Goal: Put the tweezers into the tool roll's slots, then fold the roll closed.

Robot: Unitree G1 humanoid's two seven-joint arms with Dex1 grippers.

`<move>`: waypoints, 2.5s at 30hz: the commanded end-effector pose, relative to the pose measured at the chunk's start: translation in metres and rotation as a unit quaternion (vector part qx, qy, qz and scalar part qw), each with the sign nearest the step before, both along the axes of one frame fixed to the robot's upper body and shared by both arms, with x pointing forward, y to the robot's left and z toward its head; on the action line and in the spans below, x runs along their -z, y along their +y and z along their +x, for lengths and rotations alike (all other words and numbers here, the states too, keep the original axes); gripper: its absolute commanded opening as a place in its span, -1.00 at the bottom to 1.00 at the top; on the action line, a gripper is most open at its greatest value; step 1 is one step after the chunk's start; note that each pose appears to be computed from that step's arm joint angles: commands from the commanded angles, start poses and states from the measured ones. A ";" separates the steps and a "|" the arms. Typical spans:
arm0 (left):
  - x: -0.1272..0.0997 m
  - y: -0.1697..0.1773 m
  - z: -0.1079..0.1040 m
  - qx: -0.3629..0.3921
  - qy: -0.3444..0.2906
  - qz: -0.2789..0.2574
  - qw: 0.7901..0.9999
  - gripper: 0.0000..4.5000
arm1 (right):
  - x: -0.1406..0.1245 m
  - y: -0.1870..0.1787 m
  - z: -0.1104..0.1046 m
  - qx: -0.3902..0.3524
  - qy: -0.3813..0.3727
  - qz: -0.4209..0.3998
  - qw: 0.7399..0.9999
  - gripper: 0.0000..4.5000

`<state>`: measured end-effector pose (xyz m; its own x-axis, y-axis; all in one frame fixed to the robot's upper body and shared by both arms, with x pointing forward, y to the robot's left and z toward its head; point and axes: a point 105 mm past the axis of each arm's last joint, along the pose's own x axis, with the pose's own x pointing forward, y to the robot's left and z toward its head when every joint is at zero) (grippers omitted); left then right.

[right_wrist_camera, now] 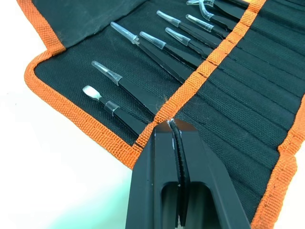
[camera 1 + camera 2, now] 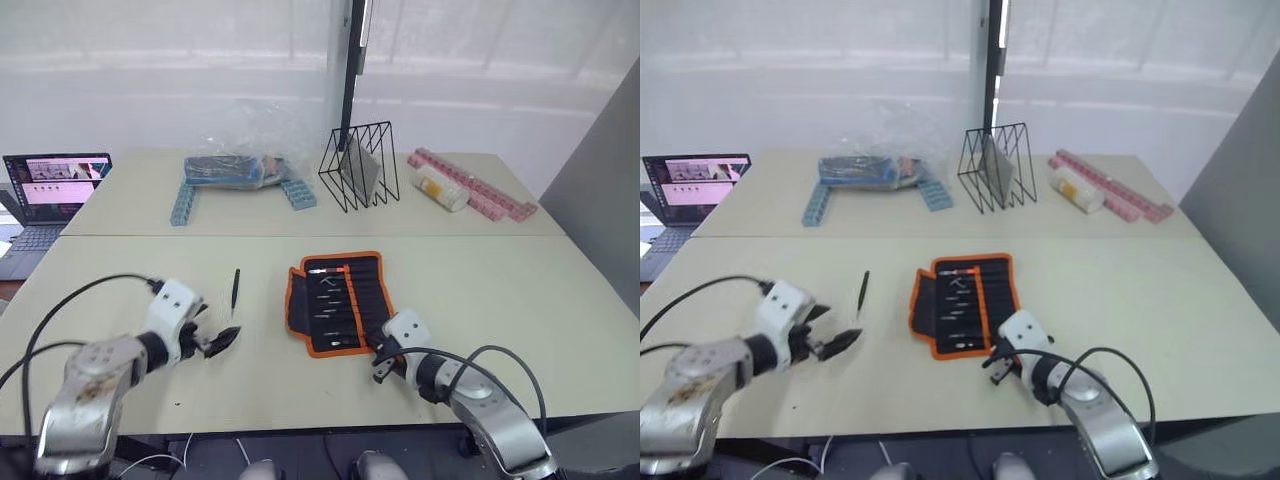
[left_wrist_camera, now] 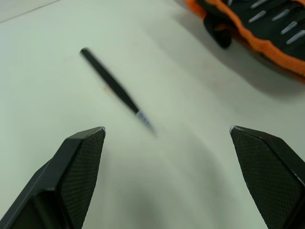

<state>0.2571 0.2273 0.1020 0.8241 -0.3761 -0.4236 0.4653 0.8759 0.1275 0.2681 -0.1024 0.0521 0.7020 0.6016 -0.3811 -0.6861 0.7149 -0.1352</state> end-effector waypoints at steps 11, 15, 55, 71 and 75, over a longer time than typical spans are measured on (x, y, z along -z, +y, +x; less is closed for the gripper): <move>0.022 0.022 -0.086 -0.190 -0.025 -0.052 0.980 0.98 | 0.032 -0.005 -0.008 -0.028 0.072 -0.020 0.997 -1.00; 0.021 0.016 -0.084 -0.194 -0.031 -0.059 0.979 0.98 | 0.032 -0.004 -0.008 -0.034 0.072 -0.022 0.997 -1.00; 0.049 -0.038 0.063 -0.182 -0.006 -0.008 0.983 0.18 | 0.024 0.000 -0.004 -0.020 0.062 -0.013 0.998 -1.00; 0.047 -0.025 0.063 -0.203 -0.016 0.002 0.979 -0.99 | 0.024 0.001 -0.003 -0.021 0.060 -0.012 0.998 -1.00; 0.038 -0.020 0.064 -0.201 -0.036 0.006 0.979 -0.99 | 0.024 0.002 -0.003 -0.021 0.060 -0.010 0.998 -1.00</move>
<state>0.3242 0.1915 0.0689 0.9378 -0.0652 -0.3411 0.1172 0.9840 0.1341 0.2742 -0.1021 0.0562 0.6777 0.6310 -0.3777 -0.7147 0.6860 -0.1364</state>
